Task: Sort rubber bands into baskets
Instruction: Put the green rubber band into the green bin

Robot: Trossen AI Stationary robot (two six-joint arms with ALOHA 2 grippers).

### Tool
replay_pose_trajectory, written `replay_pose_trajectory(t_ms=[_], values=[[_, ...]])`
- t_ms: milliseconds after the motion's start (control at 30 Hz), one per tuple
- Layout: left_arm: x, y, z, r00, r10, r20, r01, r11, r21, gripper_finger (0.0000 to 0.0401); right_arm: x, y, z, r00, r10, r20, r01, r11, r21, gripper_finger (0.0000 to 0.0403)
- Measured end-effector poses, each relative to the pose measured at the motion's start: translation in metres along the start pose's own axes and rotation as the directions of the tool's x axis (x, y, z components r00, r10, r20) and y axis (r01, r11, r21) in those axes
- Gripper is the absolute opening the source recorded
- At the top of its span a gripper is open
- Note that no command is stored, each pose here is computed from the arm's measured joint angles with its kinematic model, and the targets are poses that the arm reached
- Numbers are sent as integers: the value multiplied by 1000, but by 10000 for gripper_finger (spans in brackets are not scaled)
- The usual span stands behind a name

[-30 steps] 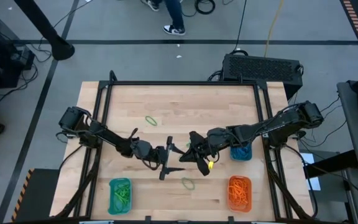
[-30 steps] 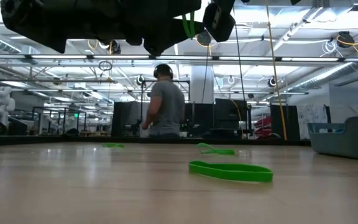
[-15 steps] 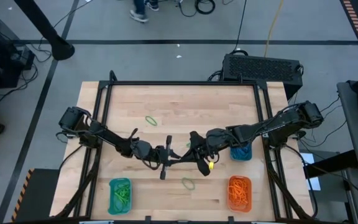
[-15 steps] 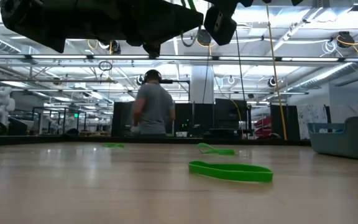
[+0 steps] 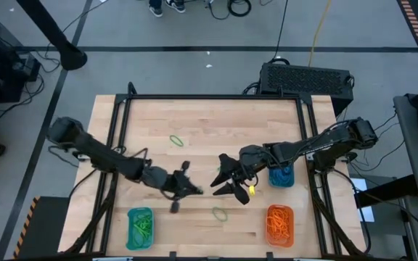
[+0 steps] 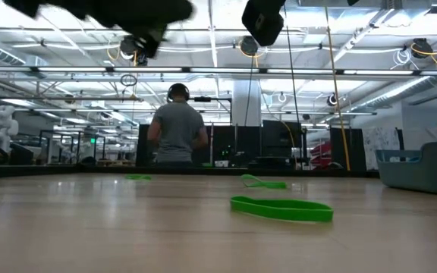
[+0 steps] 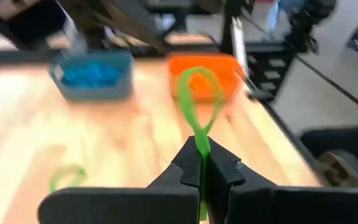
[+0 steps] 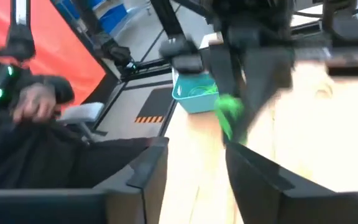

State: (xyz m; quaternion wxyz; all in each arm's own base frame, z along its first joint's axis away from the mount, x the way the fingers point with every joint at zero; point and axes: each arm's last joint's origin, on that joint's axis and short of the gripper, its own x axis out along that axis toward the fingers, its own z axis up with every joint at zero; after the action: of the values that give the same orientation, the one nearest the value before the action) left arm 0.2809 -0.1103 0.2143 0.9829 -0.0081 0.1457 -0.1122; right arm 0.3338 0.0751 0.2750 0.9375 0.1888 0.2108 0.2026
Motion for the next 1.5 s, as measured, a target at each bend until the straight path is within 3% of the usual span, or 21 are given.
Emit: replay_pose_trajectory(t_ms=[167, 333, 467, 567, 800, 933, 1167, 1500], values=[[-40, -28, 14, 978, -88, -190, 58, 986, -159, 1, 2, 5, -3, 1000, 13, -17, -13, 999, -41, 180], [-75, -62, 19, 898, -259, -356, 116, 919, -377, 1, 4, 13, -7, 999, 31, -31, -34, 995, -91, 190], [-94, -86, 10, 837, -323, -442, 65, 861, -505, 1, 8, 19, -11, 998, 49, -40, -54, 989, -136, 189], [-102, -97, -3, 788, -304, -535, -51, 834, -549, 0, 9, 23, -12, 998, 58, -38, -63, 984, -166, 188], [-107, -112, -38, 596, -278, -753, -294, 797, -527, 0, 10, 28, -14, 997, 71, -42, -78, 976, -204, 187], [-105, -119, -49, 504, -309, -806, -316, 803, -505, 0, 10, 29, -14, 996, 73, -41, -80, 971, -226, 187], [-100, -122, -58, 470, -295, -832, -312, 826, -469, 14, 10, 28, -14, 998, 57, -33, -63, 967, -248, 187], [-97, -118, -64, 459, -235, -857, -356, 835, -419, 116, 10, 26, -15, 999, 21, -37, -30, 969, -245, 187]])
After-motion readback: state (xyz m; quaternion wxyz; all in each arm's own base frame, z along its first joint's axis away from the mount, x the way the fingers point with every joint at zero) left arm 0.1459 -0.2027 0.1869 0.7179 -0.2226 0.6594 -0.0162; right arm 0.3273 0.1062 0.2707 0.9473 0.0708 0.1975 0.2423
